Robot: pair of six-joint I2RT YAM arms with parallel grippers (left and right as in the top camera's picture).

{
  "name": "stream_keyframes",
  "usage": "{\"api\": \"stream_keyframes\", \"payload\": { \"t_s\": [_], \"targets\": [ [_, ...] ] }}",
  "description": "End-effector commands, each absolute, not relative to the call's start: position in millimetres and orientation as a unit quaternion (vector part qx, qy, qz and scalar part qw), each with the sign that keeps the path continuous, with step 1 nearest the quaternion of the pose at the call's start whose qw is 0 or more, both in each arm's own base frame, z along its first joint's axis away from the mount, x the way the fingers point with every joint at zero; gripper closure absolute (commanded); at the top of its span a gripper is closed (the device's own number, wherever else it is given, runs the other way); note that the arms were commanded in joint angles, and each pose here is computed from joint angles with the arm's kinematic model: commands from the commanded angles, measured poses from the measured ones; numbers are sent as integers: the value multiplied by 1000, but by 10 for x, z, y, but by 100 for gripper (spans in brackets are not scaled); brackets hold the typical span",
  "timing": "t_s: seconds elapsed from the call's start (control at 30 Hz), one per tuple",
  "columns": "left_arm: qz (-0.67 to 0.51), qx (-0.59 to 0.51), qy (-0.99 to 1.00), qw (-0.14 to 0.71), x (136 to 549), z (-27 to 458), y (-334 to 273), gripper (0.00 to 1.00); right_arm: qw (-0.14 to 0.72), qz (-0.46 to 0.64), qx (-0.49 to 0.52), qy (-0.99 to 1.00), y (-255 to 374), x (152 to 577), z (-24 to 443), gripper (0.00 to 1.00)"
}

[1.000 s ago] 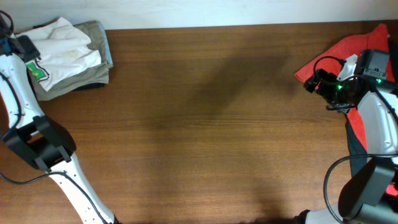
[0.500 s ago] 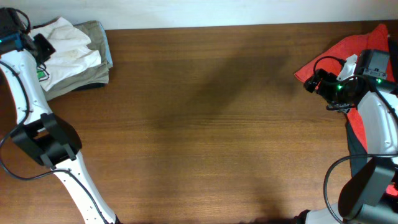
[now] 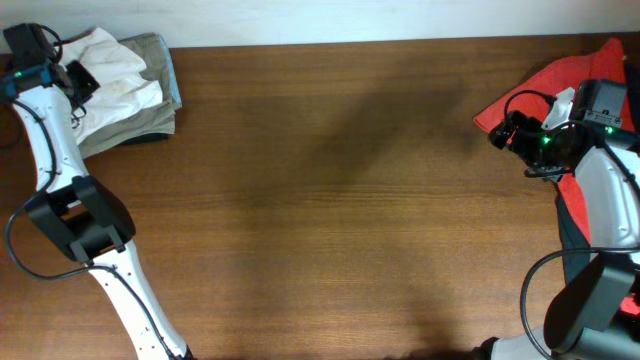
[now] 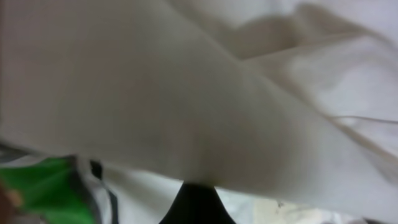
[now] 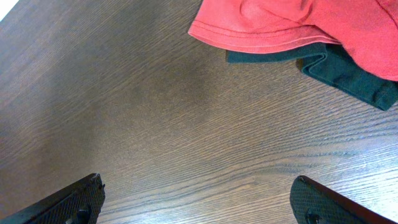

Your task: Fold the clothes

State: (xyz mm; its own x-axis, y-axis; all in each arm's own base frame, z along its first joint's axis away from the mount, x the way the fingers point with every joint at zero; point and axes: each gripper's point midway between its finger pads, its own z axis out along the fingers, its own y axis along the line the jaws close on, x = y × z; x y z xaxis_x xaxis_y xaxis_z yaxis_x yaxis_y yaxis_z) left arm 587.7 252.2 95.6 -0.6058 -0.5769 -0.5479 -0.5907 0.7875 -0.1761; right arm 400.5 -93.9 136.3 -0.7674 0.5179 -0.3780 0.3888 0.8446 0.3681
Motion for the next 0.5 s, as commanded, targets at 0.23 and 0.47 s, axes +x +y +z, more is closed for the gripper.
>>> {"api": "stream_keyframes", "payload": {
  "t_s": [0.23,0.47],
  "targets": [
    [5,-322,868,377,6188,1115,2661,99,254,131,240,928,-964,4047,1474,1],
    [22,-303,860,411,6408,840,2791,99,254,131,240,928,-964,4047,1474,1]
  ]
}}
